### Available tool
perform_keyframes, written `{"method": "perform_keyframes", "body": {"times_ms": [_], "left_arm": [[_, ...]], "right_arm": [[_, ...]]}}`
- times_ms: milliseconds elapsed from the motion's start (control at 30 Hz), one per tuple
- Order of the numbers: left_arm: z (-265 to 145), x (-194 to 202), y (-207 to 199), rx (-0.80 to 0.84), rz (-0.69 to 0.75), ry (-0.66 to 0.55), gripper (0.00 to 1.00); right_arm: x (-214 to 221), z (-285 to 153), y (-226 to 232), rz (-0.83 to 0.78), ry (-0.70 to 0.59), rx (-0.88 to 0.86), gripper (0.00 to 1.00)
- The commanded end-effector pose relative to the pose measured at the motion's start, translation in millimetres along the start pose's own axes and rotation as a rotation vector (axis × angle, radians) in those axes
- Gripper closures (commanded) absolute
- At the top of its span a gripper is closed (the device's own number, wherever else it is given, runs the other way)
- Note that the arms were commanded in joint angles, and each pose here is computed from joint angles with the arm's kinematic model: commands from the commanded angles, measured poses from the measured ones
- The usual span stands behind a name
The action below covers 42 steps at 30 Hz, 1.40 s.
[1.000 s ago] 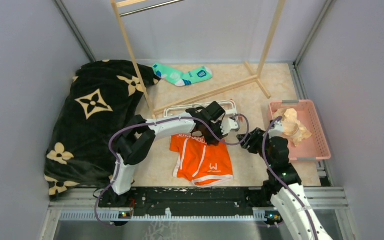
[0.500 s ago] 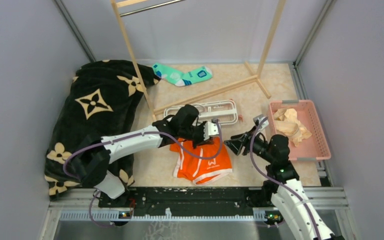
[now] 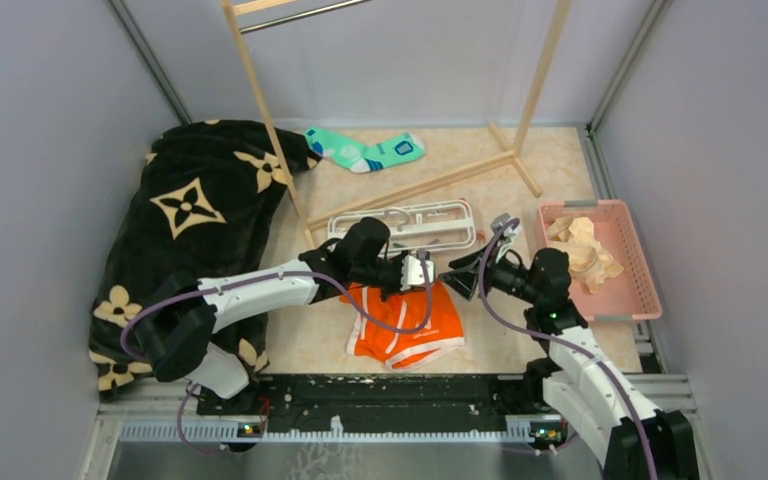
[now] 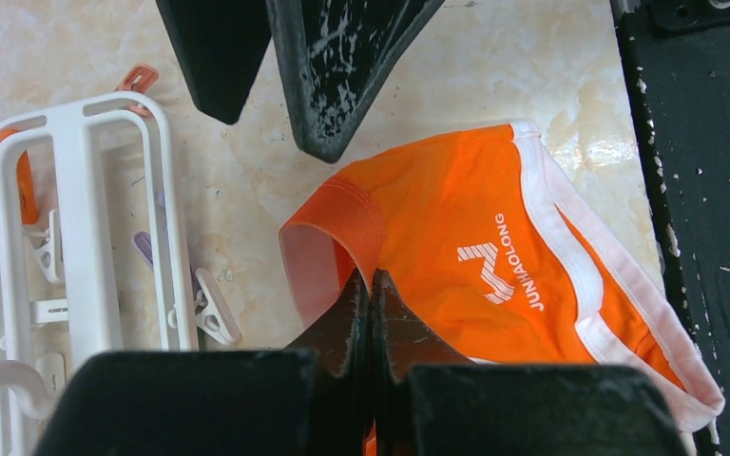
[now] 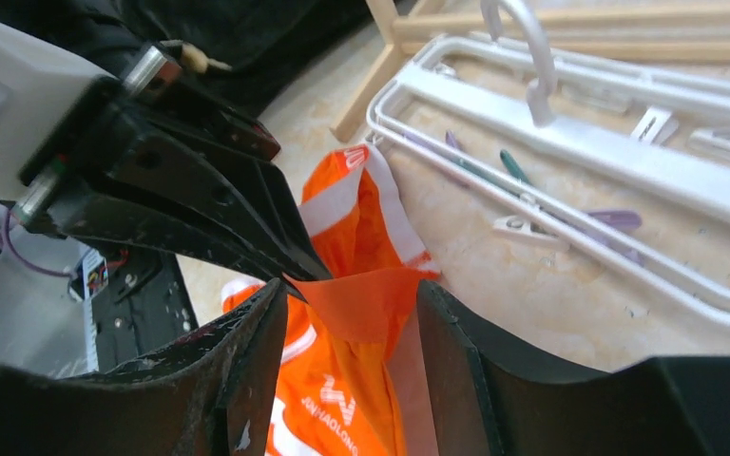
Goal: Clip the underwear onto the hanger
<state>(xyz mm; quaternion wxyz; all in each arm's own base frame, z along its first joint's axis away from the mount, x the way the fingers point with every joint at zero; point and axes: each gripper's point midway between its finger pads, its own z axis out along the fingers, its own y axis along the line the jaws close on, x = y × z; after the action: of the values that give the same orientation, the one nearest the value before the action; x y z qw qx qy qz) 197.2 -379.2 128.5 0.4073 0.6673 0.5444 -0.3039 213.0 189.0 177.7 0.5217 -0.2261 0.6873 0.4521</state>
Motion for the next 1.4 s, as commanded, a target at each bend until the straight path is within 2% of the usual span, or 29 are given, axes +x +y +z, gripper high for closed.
{"method": "perform_keyframes", "body": {"times_ms": [0, 367, 867, 1367], "left_arm": [[-2, -4, 3, 0.014, 0.052, -0.007, 1.00], [-5, 0, 0, 0.031, 0.074, 0.002, 1.00], [-6, -2, -1, 0.060, 0.083, -0.005, 1.00], [-5, 3, -3, 0.071, 0.081, 0.013, 1.00]], "right_arm": [[-7, 5, 5, -0.042, 0.044, -0.045, 0.46], [3, 14, 18, 0.068, 0.035, -0.183, 0.42], [37, 15, -7, 0.108, 0.103, -0.071, 0.42], [45, 23, -1, 0.139, 0.117, -0.137, 0.49]]}}
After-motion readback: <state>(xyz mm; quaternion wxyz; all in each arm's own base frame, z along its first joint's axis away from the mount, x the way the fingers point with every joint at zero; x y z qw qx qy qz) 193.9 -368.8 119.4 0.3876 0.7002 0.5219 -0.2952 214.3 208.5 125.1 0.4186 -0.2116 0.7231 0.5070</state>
